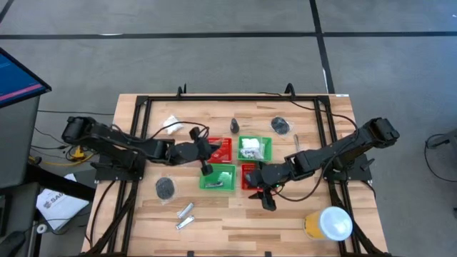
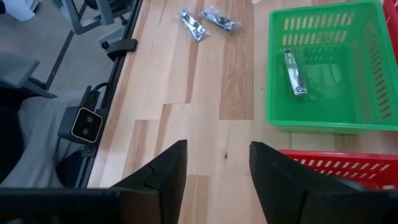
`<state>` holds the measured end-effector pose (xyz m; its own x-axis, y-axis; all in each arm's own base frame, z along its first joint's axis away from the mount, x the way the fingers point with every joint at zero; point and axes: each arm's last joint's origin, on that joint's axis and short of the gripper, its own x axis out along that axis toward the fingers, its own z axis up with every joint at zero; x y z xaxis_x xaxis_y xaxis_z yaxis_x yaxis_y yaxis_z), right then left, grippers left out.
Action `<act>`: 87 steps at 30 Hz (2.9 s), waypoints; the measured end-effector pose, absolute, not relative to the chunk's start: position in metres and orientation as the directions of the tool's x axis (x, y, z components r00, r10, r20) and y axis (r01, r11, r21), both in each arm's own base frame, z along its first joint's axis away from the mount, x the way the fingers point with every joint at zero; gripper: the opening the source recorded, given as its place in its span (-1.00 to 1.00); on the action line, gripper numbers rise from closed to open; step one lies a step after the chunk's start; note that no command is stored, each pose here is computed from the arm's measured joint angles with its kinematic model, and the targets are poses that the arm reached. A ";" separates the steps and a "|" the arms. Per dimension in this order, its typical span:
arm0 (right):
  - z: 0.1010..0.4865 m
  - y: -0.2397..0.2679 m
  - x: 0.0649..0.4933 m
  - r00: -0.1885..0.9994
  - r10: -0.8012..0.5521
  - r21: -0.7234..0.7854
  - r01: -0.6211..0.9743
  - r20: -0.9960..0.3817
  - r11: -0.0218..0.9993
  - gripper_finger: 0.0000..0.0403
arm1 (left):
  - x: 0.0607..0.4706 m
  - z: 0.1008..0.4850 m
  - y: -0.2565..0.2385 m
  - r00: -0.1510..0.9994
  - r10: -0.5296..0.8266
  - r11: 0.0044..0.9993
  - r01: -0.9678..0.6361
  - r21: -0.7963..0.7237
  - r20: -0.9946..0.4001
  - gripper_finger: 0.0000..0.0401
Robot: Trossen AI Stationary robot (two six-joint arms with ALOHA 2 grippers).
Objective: Pick & Place Travel size toiletries
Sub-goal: Put the black hairbrush into the left red basket
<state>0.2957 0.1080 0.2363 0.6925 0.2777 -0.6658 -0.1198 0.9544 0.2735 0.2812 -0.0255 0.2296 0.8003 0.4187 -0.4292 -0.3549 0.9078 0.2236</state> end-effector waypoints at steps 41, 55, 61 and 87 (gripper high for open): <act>0.236 0.108 0.296 0.693 0.277 0.277 -0.115 -0.666 0.954 -0.19 | 0.292 0.203 -0.004 0.714 0.520 0.852 -0.396 0.342 -0.469 -0.47; 0.236 0.108 0.296 0.693 0.277 0.276 -0.116 -0.666 0.954 -0.19 | 0.279 0.202 -0.008 0.662 0.511 0.859 -0.371 0.352 -0.548 -0.38; 0.236 0.108 0.296 0.693 0.277 0.276 -0.116 -0.666 0.954 -0.19 | 0.256 0.211 -0.008 0.605 0.475 0.873 -0.418 0.253 -0.639 -0.37; 0.236 0.108 0.296 0.693 0.276 0.276 -0.116 -0.666 0.954 -0.19 | 0.207 0.161 0.039 0.349 0.282 0.843 -0.534 0.058 -0.894 -0.36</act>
<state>0.2959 0.1076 0.2363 0.6930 0.2764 -0.6658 -0.1155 0.9542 0.2760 0.2074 0.0392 0.1610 0.3486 0.2825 -0.8937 -0.5340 0.8435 0.0583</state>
